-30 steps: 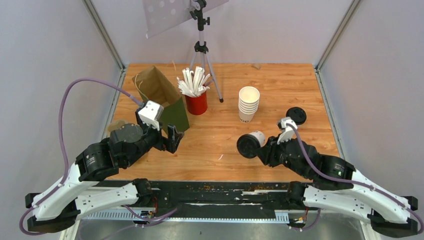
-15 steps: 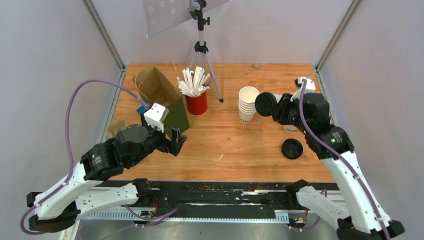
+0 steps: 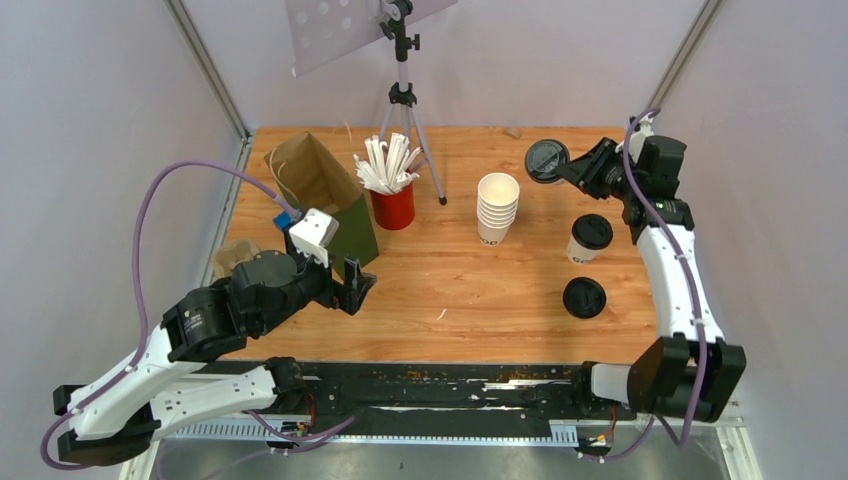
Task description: Pack the takeout coffee
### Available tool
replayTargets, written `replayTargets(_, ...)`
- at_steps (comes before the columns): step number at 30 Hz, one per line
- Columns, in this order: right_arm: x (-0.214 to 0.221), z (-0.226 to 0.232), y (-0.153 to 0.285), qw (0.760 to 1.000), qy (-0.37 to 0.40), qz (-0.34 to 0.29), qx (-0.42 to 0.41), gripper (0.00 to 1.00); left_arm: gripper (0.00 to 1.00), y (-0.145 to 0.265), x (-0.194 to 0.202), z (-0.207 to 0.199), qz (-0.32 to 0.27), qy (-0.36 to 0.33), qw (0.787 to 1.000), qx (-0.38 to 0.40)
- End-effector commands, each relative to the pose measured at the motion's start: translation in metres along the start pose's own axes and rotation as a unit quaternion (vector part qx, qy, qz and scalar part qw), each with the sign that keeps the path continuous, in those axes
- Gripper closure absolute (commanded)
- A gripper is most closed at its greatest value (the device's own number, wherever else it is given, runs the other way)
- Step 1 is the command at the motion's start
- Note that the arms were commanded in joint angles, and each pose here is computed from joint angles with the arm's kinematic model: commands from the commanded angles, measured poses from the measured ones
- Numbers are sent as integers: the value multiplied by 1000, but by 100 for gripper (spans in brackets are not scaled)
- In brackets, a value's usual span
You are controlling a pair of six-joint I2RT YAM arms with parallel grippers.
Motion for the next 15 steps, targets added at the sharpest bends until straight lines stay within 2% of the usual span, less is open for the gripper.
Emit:
replayTargets(1,-5,-12,-22,998,-34,6,-50,78,0,0,-2,-4,-5,9,1000,11)
replayTargets(15,47,-85,-85,983,-114,143,-27,76,0,1,-6,-2,-8,0,1000,2)
Point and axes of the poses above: each gripper's point midway between its finger pads, its own y axis back along the fingers, its own z axis along the line the jaws close on, x = y × z, the point moved 5 cm from there along y, back along the fingers, and after that the axes turned 11 degrees about y, right-handed, at the moved point
